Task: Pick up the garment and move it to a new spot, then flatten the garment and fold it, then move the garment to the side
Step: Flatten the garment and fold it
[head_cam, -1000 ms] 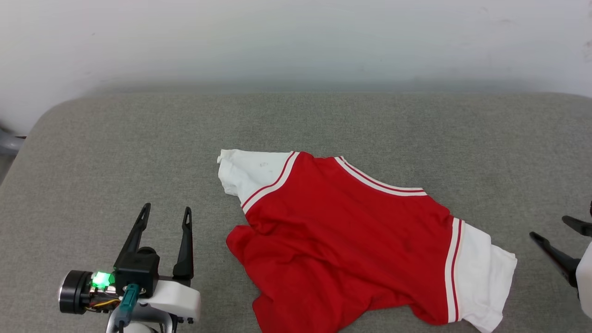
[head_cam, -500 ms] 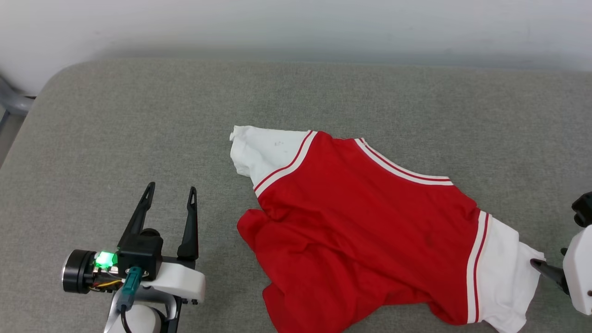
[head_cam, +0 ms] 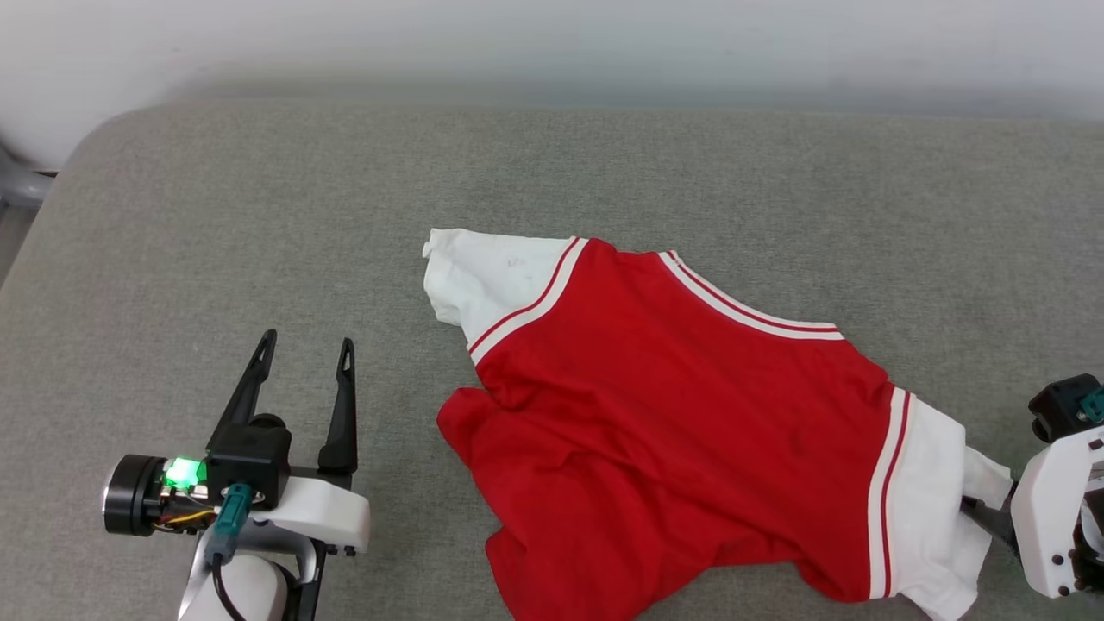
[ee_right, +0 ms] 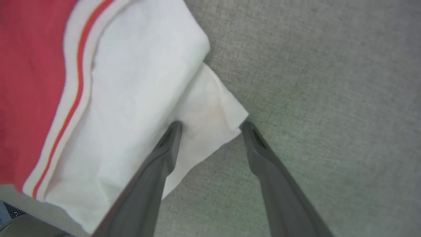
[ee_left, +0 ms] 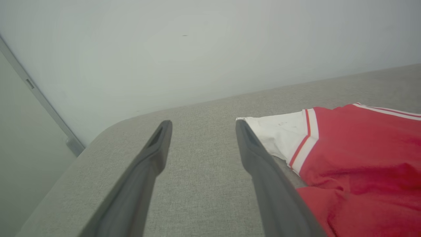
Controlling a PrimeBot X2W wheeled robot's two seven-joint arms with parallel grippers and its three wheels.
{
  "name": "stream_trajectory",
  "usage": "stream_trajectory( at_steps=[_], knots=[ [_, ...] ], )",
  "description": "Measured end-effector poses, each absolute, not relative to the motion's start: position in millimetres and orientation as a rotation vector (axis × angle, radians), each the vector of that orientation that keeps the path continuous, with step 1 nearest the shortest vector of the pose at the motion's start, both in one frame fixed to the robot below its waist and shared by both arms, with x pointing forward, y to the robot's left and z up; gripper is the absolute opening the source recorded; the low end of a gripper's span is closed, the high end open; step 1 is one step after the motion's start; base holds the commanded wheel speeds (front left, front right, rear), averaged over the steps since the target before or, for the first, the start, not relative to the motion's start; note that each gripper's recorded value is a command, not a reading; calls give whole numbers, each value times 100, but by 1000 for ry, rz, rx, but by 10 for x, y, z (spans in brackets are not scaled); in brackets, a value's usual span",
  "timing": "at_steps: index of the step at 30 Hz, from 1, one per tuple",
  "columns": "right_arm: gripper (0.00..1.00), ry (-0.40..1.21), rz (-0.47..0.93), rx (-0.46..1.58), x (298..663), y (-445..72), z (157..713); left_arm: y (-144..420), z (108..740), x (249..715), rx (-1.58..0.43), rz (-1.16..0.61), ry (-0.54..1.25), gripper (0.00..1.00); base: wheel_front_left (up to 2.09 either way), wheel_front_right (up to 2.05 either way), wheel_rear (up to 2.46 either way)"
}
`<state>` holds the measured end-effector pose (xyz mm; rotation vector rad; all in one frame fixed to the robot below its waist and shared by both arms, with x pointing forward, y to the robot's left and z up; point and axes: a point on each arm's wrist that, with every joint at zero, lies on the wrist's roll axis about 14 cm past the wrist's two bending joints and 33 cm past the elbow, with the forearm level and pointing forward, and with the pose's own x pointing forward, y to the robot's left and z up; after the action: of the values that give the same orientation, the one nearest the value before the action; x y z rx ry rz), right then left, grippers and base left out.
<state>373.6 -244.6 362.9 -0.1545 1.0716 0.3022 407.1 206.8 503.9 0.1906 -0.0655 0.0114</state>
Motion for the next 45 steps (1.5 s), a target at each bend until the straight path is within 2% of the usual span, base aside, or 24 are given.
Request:
stream_trajectory(
  at_steps=[10,19,22,25,32,39,45],
  knots=[
    [0,777,244,-67,3967,-2618,4118,1998,5424,4350,203,-67,-170,100,0,0,0],
    [0,690,243,-64,3789,-2682,4290,1808,5964,4909,219,-222,-216,100,0,0,0],
    [0,669,245,-62,3758,-2669,4332,1707,5999,5099,264,-283,-161,100,0,0,0],
    [0,653,240,-61,3738,-2662,4366,1623,5912,5282,260,-322,-55,100,0,0,0],
    [0,640,231,-65,3719,-2623,4403,1546,5390,5583,243,-367,325,100,0,0,0],
    [0,676,220,-64,3729,-2599,4297,1580,4740,5664,286,-396,702,100,0,0,0],
    [0,711,206,-59,3755,-2616,4176,1632,4233,5654,336,-409,934,100,0,0,0]
  ],
)
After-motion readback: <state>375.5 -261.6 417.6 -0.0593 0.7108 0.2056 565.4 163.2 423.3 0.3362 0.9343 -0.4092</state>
